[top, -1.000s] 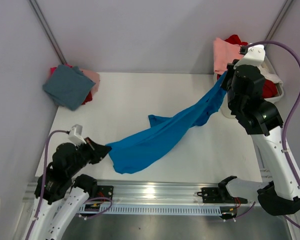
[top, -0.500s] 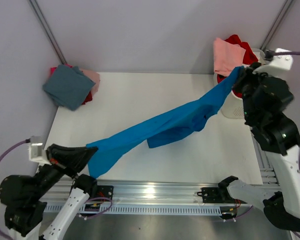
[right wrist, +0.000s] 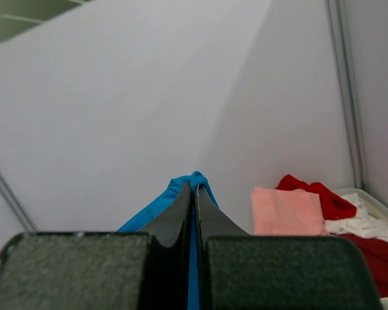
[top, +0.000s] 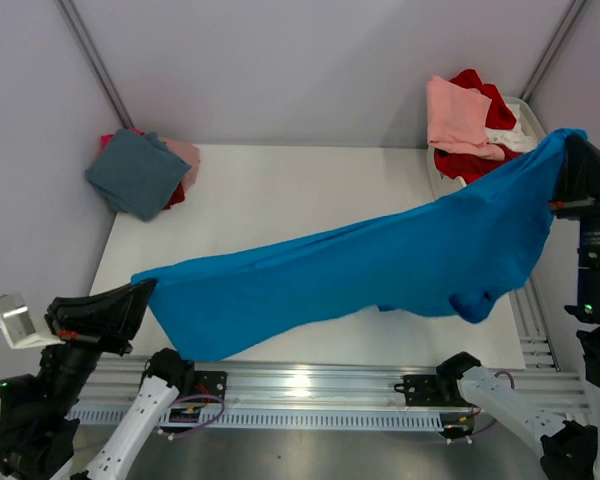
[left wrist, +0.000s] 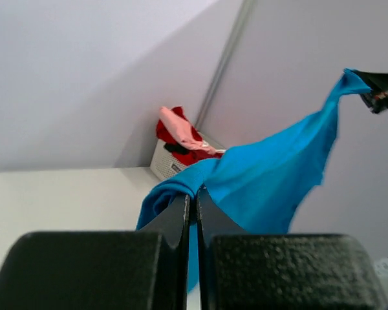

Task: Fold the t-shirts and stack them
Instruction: Flatten out the tshirt

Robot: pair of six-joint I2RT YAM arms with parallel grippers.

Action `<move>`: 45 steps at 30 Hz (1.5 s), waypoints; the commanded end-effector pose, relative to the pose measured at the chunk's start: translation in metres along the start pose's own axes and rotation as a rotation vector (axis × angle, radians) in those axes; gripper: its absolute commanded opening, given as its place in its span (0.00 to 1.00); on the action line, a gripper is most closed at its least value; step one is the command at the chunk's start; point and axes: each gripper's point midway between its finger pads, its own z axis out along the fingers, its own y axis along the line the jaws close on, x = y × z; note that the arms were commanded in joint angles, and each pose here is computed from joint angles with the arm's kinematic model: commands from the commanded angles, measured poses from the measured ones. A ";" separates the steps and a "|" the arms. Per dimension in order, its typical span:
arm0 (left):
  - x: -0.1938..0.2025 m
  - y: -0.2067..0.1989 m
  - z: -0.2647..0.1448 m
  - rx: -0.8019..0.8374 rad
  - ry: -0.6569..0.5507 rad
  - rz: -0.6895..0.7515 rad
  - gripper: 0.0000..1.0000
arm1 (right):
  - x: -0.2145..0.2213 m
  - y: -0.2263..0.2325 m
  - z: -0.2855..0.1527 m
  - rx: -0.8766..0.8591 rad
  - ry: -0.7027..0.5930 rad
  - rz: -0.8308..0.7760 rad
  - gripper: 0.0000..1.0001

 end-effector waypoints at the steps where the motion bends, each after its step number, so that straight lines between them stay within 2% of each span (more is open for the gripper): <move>1: 0.020 0.049 0.009 -0.215 -0.016 -0.079 0.01 | 0.072 -0.006 0.036 0.094 0.146 -0.154 0.00; 2: 0.022 0.074 0.009 -0.345 -0.043 -0.103 0.01 | 0.107 -0.012 0.048 0.153 0.224 -0.208 0.00; 3: 0.031 0.087 0.011 -0.400 -0.030 -0.119 0.01 | 0.126 -0.014 0.054 0.172 0.260 -0.234 0.00; 4: 0.052 0.109 0.017 -0.491 0.011 -0.146 0.01 | 0.164 -0.015 0.064 0.194 0.327 -0.276 0.00; 7: 0.082 0.141 0.030 -0.596 0.058 -0.146 0.01 | 0.221 -0.014 0.079 0.212 0.425 -0.295 0.00; 8: 0.091 0.163 0.030 -0.693 0.042 -0.141 0.01 | 0.260 -0.019 0.088 0.228 0.492 -0.324 0.00; 9: 0.111 0.182 0.038 -0.762 0.083 -0.142 0.01 | 0.283 -0.021 0.092 0.231 0.529 -0.331 0.00; 10: 0.115 0.191 0.045 -0.787 0.078 -0.133 0.01 | 0.300 -0.021 0.101 0.237 0.533 -0.329 0.00; 11: 0.113 0.198 0.060 -0.783 0.034 -0.124 0.01 | 0.340 -0.028 0.108 0.253 0.587 -0.365 0.00; 12: 0.137 0.217 0.073 -0.816 0.098 -0.081 0.01 | 0.357 -0.030 0.113 0.256 0.599 -0.379 0.00; 14: 0.153 0.236 0.094 -0.835 0.118 -0.074 0.07 | 0.383 -0.028 0.128 0.250 0.585 -0.386 0.00; 15: 0.162 0.248 0.103 -0.856 0.137 -0.111 0.11 | 0.419 -0.032 0.130 0.247 0.631 -0.417 0.00; 16: 0.198 0.274 0.106 -0.936 0.255 -0.130 0.23 | 0.434 -0.030 0.135 0.234 0.633 -0.420 0.00; 17: 0.201 0.280 0.118 -0.943 0.282 -0.160 0.32 | 0.450 -0.032 0.136 0.238 0.649 -0.430 0.00; 18: 0.221 0.289 0.120 -0.948 0.364 -0.215 0.49 | 0.479 -0.038 0.136 0.256 0.686 -0.452 0.00; 19: 0.255 0.307 0.116 -0.998 0.473 -0.246 0.58 | 0.490 -0.043 0.135 0.276 0.707 -0.463 0.06; 20: 0.255 0.310 0.128 -0.983 0.492 -0.257 0.65 | 0.501 -0.044 0.133 0.285 0.719 -0.464 0.36; 21: 0.266 0.315 0.125 -1.007 0.532 -0.258 0.74 | 0.509 -0.046 0.132 0.294 0.726 -0.465 0.49; 22: 0.276 0.321 0.122 -1.023 0.562 -0.257 0.81 | 0.512 -0.050 0.129 0.313 0.710 -0.467 0.73; 24: 0.279 0.326 0.119 -1.023 0.576 -0.231 0.96 | 0.511 -0.050 0.129 0.300 0.689 -0.469 0.84; 26: 0.277 0.329 0.115 -1.041 0.584 -0.205 0.98 | 0.508 -0.046 0.126 0.276 0.677 -0.487 0.89; 31: 0.279 0.318 0.115 -0.980 0.588 -0.230 0.99 | 0.493 -0.040 0.118 0.247 0.673 -0.520 0.91; 34: 0.285 0.314 0.118 -0.952 0.584 -0.262 0.97 | 0.498 -0.036 0.105 0.221 0.727 -0.508 0.88; 36: 0.299 0.319 0.109 -0.997 0.625 -0.287 0.96 | 0.497 -0.039 0.091 0.242 0.768 -0.544 0.87; 40: 0.319 0.337 0.096 -1.126 0.727 -0.296 0.94 | 0.492 -0.029 0.061 0.271 0.799 -0.471 0.86; 42: 0.338 0.346 0.087 -1.191 0.825 -0.304 0.92 | 0.483 -0.016 0.041 0.231 0.809 -0.422 0.85; 44: 0.332 0.353 0.102 -1.222 0.841 -0.300 0.91 | 0.475 0.000 0.024 0.196 0.805 -0.380 0.85; 45: 0.342 0.358 0.096 -1.271 0.919 -0.297 0.90 | 0.465 0.002 0.012 0.179 0.800 -0.368 0.85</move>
